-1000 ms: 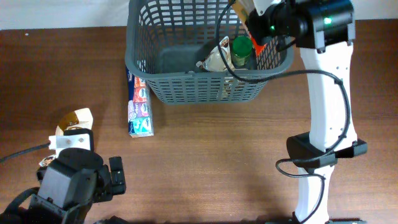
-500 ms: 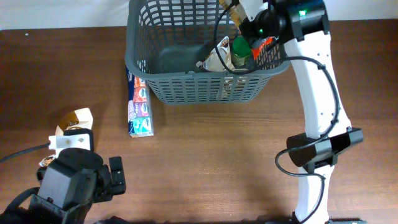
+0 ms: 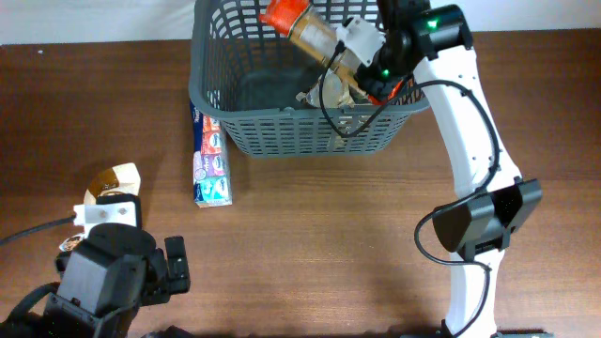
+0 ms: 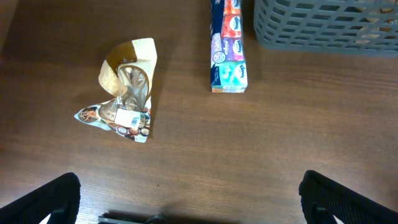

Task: Pack container
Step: 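Carry the spaghetti package over the basket with the right gripper, then lower the spaghetti into the basket, release, and retract the right arm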

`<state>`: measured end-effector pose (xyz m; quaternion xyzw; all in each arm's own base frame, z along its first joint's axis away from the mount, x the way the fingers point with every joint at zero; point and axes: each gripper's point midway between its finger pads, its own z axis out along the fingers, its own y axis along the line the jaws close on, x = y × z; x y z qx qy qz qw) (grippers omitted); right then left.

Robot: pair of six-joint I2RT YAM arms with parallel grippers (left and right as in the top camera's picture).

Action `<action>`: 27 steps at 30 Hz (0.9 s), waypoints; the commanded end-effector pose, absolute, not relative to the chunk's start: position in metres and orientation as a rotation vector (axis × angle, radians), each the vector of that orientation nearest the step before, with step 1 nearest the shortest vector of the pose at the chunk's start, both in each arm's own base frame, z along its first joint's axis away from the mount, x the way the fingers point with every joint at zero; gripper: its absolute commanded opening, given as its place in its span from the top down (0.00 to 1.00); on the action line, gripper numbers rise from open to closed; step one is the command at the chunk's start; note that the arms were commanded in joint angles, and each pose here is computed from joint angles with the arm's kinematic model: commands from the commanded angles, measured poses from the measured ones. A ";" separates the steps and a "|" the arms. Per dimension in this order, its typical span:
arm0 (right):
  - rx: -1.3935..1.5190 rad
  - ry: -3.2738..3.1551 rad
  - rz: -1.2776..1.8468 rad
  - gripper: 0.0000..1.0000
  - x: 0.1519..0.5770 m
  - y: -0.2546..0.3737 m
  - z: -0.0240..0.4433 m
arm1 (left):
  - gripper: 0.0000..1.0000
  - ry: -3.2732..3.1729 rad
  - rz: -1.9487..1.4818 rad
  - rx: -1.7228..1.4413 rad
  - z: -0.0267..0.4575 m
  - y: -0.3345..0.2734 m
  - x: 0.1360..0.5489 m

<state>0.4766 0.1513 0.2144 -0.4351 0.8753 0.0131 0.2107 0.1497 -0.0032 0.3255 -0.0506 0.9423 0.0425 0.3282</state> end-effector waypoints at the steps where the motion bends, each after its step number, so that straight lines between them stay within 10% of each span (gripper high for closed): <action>1: -1.279 2.350 0.095 0.96 0.472 0.163 0.223 | 0.00 2.477 0.111 -0.120 0.324 -0.004 0.150; 7: -1.295 2.396 0.111 0.71 0.470 0.162 0.199 | 0.00 2.477 0.111 -0.119 0.324 -0.004 0.149; 12: -1.287 2.389 0.109 0.04 0.472 0.162 0.199 | 0.00 2.477 0.111 -0.120 0.324 -0.004 0.149; 20: -1.109 2.391 0.126 0.01 0.485 0.166 0.219 | 0.00 2.477 0.111 -0.120 0.324 -0.004 0.149; 27: -0.802 2.188 0.140 0.01 0.495 0.167 0.340 | 0.00 2.475 0.109 -0.120 0.324 -0.004 0.150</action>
